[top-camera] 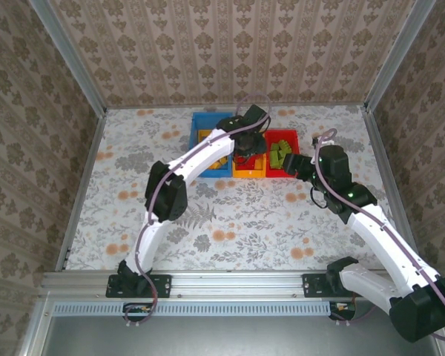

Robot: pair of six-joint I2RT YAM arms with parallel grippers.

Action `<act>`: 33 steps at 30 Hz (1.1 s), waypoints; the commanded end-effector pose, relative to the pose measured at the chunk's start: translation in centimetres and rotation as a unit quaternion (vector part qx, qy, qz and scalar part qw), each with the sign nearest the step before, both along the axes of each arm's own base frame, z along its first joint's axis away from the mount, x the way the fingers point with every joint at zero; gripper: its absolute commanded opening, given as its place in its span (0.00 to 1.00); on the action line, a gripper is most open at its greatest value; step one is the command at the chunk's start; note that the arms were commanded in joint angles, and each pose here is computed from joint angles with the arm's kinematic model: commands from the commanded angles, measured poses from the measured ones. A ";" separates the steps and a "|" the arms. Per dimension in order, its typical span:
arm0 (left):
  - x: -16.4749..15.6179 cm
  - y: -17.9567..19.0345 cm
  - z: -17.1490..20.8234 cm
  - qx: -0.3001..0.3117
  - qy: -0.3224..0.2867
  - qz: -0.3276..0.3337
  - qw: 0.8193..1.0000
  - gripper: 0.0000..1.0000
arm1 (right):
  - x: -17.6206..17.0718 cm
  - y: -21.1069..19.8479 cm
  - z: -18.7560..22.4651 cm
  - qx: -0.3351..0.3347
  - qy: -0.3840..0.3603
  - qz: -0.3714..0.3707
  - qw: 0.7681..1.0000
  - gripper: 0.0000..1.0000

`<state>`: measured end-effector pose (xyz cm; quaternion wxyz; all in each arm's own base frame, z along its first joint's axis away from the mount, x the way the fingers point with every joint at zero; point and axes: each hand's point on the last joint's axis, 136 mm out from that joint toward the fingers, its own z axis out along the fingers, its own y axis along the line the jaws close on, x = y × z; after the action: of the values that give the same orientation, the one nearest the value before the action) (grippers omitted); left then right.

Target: Sort the legos into containers by color

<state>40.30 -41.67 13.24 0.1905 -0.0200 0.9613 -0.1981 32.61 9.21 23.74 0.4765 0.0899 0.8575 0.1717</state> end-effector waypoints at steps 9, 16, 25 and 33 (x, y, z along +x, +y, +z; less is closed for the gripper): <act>-1.3 0.1 -2.4 0.032 0.032 -0.040 0.998 0.49 | -0.5 -0.5 0.5 0.022 0.008 -0.014 1.000 0.77; -1.3 0.4 0.3 0.025 0.012 -0.042 0.999 0.57 | -0.3 -0.2 0.4 0.022 0.011 -0.004 1.000 0.77; -2.8 4.6 10.0 -0.001 -0.092 -0.025 0.995 0.69 | -1.6 -2.1 0.8 -0.041 0.042 -0.024 0.998 0.92; -5.7 20.6 12.1 0.031 -0.139 0.082 0.986 1.00 | -4.2 -6.7 1.1 -0.127 0.066 -0.096 0.985 1.00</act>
<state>34.41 -26.84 26.71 0.3126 -0.0356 0.9227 -0.2228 30.02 5.66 24.35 0.4402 0.1058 0.8874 0.0864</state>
